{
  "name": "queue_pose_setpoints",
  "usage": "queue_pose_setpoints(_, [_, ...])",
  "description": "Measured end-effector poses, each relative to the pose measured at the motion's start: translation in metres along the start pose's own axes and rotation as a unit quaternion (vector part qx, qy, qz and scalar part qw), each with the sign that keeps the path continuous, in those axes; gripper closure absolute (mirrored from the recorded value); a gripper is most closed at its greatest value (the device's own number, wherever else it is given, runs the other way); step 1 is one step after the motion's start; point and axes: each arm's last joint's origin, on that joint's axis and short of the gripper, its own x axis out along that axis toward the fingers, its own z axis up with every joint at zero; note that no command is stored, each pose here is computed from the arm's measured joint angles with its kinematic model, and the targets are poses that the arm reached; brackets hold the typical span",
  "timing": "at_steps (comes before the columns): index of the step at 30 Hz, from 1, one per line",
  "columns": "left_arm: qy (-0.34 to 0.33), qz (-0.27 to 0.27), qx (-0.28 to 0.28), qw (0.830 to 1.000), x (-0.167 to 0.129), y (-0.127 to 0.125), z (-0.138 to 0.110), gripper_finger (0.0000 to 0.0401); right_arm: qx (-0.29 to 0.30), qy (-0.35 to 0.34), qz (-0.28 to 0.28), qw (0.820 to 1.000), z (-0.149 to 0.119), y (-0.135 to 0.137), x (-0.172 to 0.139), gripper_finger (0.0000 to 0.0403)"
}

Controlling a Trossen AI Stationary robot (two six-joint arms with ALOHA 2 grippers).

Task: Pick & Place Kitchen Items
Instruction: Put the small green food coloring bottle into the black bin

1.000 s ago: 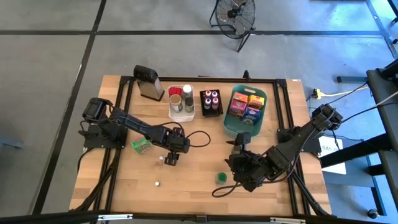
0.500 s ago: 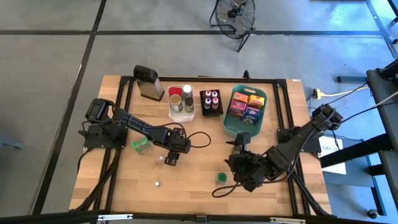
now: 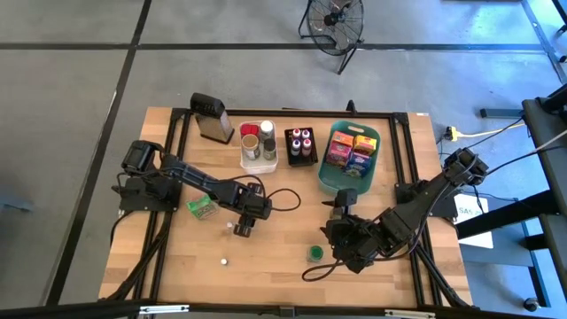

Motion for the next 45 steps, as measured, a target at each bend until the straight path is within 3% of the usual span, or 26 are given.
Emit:
queue_pose_setpoints(12, [-0.001, -0.003, 0.001, 1.000, 0.000, 0.000, 0.000, 0.0261, 0.000, 0.000, 0.000, 1.000, 0.000, 0.000, 0.000, 0.0033])
queue_pose_setpoints(24, [0.001, 0.012, 0.008, 1.000, -0.002, 0.002, 0.005, 0.0337, -0.001, 0.001, 0.000, 1.000, 0.000, 0.000, 0.000, 0.0033])
queue_pose_setpoints(37, [0.016, 0.021, 0.054, 0.998, -0.048, 0.016, 0.042, 0.0336, -0.027, -0.023, 0.002, 0.999, -0.005, 0.015, -0.017, 0.0033])
queue_pose_setpoints(45, [0.003, 0.033, 0.069, 0.997, -0.082, 0.056, 0.054, 0.0335, -0.042, -0.063, -0.034, 0.997, -0.018, 0.031, -0.042, 0.0033])
